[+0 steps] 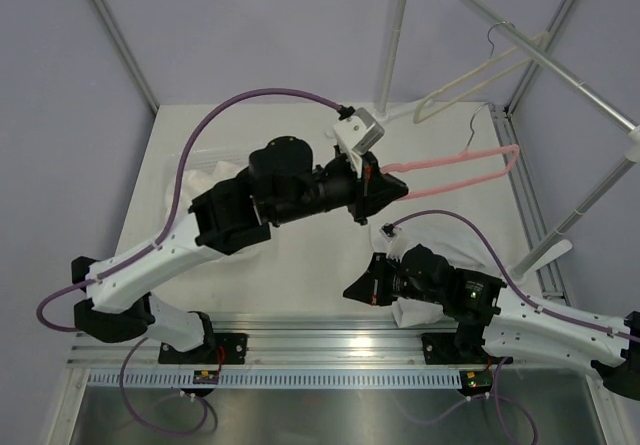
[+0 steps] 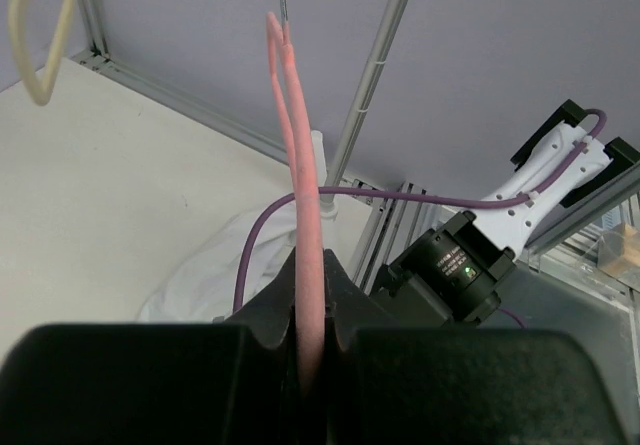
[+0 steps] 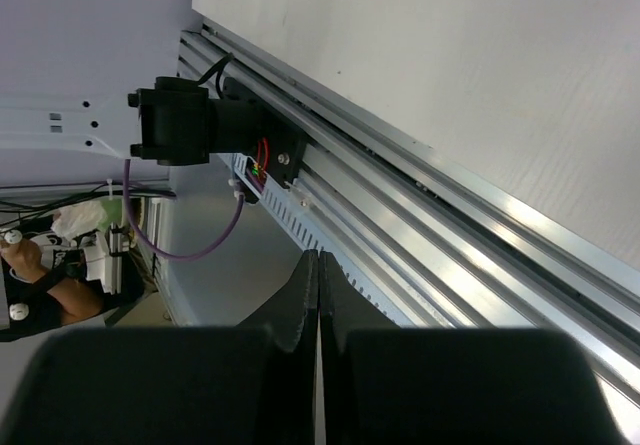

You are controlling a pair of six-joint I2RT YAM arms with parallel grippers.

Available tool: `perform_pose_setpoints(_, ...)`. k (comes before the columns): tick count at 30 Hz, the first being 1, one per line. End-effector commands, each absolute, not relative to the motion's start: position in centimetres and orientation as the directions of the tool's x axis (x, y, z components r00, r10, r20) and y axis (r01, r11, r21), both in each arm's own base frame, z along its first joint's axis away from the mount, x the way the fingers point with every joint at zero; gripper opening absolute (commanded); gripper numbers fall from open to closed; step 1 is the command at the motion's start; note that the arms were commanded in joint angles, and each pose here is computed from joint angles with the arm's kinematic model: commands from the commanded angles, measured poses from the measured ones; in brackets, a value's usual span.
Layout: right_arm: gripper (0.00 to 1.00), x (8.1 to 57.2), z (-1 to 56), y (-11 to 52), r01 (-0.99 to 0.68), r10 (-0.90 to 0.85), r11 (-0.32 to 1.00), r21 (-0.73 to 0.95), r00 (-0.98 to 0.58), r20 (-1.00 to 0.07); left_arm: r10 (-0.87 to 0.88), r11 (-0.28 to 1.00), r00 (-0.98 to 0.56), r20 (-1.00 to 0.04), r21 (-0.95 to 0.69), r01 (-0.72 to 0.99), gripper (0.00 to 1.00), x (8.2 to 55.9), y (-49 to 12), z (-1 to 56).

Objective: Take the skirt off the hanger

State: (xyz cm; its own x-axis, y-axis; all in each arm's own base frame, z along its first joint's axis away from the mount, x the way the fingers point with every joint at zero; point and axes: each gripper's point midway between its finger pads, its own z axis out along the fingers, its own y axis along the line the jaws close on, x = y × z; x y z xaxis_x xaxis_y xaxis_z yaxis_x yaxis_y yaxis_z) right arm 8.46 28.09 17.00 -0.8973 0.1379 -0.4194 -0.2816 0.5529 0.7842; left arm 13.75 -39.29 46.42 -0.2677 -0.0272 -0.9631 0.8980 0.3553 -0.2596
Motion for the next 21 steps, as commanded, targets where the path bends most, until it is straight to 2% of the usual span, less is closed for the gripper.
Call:
perform_pose_setpoints(1,0.00,8.5,19.0,28.7,-0.284,0.189,0.489,0.824,-0.889,-0.418,-0.208,0.260,-0.214,-0.955,-0.265,0.929,0.00,13.6,-41.6,53.0)
perform_pose_setpoints(12,0.00,7.8,18.7,28.4,-0.270,0.201,0.491,0.828,-0.890,-0.410,-0.258,0.222,-0.213,-0.942,-0.272,0.936,0.00,15.8,-48.5,54.7)
perform_pose_setpoints(21,0.00,7.5,19.5,27.9,-0.272,0.211,0.484,0.832,-0.886,-0.413,-0.285,0.125,-0.308,-0.908,-0.354,0.927,0.00,16.4,-53.9,53.4)
